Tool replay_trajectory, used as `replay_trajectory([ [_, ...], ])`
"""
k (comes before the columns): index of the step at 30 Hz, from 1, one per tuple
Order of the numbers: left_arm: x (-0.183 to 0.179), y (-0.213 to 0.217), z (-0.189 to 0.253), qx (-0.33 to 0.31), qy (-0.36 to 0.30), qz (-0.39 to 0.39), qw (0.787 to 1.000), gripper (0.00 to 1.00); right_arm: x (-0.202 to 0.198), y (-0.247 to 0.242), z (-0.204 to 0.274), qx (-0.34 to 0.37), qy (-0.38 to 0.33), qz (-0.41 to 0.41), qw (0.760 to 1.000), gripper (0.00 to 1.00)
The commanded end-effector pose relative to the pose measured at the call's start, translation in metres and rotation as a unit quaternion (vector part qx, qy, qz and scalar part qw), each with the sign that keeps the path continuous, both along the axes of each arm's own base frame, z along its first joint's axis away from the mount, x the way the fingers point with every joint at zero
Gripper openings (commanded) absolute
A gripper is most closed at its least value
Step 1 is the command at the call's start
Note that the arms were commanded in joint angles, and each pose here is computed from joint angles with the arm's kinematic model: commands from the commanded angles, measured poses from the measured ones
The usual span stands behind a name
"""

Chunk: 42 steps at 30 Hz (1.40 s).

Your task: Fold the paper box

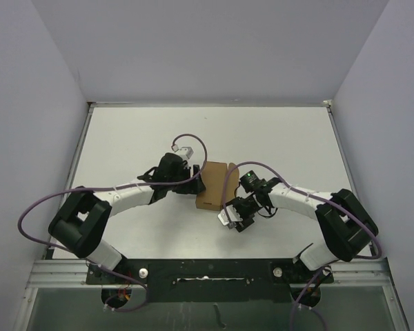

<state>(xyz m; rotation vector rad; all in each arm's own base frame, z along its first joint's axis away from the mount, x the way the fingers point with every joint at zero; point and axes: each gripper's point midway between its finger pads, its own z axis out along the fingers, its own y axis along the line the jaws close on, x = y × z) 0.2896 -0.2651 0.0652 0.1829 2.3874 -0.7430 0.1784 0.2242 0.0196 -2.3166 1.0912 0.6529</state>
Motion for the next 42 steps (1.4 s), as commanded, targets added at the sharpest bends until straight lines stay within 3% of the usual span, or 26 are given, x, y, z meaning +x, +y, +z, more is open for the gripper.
replay_trajectory([
  [1,0.018,-0.005,0.000,0.000,-0.005,-0.005,1.000,0.63,0.018,0.004,-0.005,-0.015,-0.034,-0.023,0.999,0.50],
  [9,0.015,-0.002,-0.014,-0.004,0.019,-0.005,1.000,0.59,0.017,0.011,-0.012,-0.018,-0.039,-0.027,0.999,0.44],
  [25,0.009,0.003,-0.031,-0.003,0.046,-0.005,0.999,0.57,0.041,0.008,0.001,-0.014,-0.051,-0.103,0.993,0.17],
  [42,0.007,0.002,-0.035,-0.006,0.057,-0.009,0.998,0.57,0.064,0.010,0.030,0.031,-0.062,-0.174,0.982,0.07],
])
